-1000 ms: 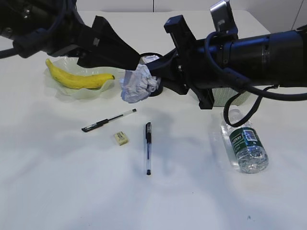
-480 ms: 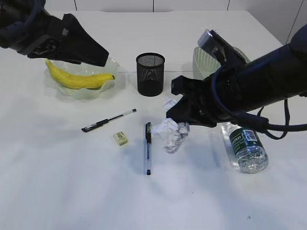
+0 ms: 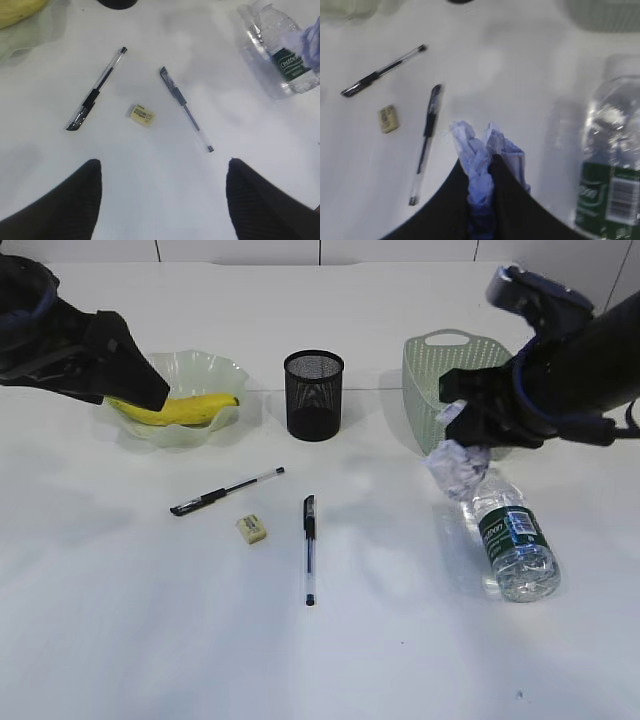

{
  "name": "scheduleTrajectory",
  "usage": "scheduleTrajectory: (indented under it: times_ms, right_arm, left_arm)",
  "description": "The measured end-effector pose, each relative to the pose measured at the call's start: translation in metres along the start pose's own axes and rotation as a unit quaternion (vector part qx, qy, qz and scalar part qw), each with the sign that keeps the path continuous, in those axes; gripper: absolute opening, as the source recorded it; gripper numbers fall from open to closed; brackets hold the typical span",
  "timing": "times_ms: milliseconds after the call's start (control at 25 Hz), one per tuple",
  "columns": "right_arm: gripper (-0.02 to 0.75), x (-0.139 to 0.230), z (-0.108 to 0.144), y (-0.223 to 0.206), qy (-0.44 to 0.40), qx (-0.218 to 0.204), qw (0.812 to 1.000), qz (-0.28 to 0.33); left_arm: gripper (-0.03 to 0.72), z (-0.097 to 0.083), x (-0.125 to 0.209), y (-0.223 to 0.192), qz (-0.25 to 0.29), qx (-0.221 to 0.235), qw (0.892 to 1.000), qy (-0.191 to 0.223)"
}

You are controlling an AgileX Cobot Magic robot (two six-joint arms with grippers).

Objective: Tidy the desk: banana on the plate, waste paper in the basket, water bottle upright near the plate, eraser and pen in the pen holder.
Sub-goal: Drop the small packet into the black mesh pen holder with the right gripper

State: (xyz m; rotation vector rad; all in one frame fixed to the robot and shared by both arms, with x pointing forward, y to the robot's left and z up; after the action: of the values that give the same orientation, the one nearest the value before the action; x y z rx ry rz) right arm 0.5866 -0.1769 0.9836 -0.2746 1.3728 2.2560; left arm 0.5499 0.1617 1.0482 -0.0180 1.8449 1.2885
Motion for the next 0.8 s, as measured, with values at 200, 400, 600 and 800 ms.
scheduleTrajectory:
  times_ms: [200,400,600,800]
  right_arm:
    - [0.048,-0.04,-0.016,0.02,0.026,0.062,0.996,-0.064]
    - [0.048,-0.07,-0.024,0.022,0.06,0.124,0.986,-0.092]
    - [0.048,-0.099,-0.02,0.004,0.07,0.135,0.983,-0.103]
    - [0.047,-0.126,-0.018,-0.023,0.067,0.14,0.981,-0.114]
  left_arm:
    - [0.542,0.001,0.001,0.0,0.003,-0.003,1.0,0.003]
    - [0.533,0.003,0.004,-0.008,0.016,0.001,1.0,0.008]
    - [0.532,0.003,0.006,-0.013,0.023,0.004,1.0,0.011]
    - [0.531,0.003,0.007,-0.014,0.026,0.006,1.0,0.011]
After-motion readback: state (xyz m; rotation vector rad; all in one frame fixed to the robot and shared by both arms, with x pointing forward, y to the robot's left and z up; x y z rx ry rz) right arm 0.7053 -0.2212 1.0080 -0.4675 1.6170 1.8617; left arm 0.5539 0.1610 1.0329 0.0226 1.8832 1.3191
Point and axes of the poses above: a point on each arm's last joint axis where the gripper is mounted, y pointing back along that axis away from the gripper, z along the wrist's bending axis when the last joint is at zero, x = y × z, the point moved 6 cm from there along -y, pointing out along that axis toward the gripper, and after that the axes turned 15 degrees about -y, right-handed, at the moved point
